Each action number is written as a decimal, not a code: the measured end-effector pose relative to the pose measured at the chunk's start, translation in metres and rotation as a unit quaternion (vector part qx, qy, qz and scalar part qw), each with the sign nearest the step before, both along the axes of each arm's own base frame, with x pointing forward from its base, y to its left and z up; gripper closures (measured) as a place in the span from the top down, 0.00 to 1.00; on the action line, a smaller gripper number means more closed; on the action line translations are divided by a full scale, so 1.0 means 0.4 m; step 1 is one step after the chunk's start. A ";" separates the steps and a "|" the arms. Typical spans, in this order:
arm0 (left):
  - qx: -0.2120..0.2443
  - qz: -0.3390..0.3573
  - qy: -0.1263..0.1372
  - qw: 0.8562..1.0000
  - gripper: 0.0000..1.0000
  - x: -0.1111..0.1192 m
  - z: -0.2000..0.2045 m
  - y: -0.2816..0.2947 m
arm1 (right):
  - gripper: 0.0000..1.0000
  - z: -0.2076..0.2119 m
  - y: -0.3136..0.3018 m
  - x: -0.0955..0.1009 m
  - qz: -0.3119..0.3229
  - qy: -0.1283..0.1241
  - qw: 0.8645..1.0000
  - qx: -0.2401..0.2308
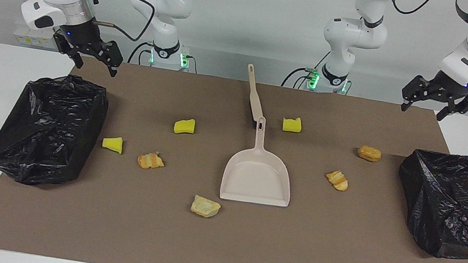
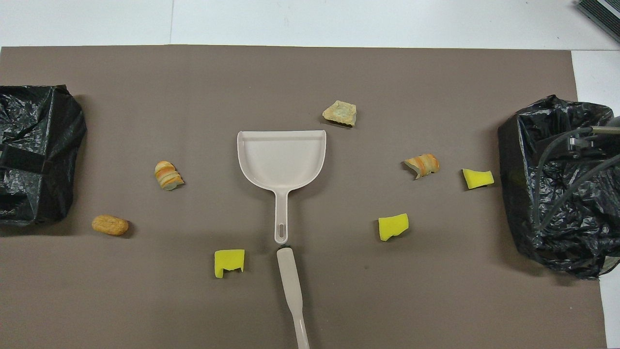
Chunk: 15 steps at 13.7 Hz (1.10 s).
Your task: Sweep and dump trash in bin
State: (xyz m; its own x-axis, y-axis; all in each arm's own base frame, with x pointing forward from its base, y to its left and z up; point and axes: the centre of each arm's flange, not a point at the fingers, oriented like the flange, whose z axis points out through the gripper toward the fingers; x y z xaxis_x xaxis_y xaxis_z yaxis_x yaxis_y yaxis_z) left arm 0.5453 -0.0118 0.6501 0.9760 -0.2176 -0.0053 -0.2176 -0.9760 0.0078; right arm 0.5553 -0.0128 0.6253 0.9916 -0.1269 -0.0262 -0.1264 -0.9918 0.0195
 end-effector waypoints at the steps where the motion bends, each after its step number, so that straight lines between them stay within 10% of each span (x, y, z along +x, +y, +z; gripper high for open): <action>1: 0.000 0.000 0.000 1.000 1.00 0.000 0.000 0.000 | 1.00 0.001 0.000 -0.001 0.000 0.000 1.000 0.000; 10: 0.002 0.002 0.021 1.000 1.00 -0.033 -0.006 -0.074 | 1.00 -0.010 0.003 -0.014 0.001 0.006 1.000 0.000; 15: 0.016 0.016 0.042 0.999 1.00 -0.179 -0.118 -0.331 | 1.00 -0.032 0.044 -0.025 0.011 0.016 1.000 0.018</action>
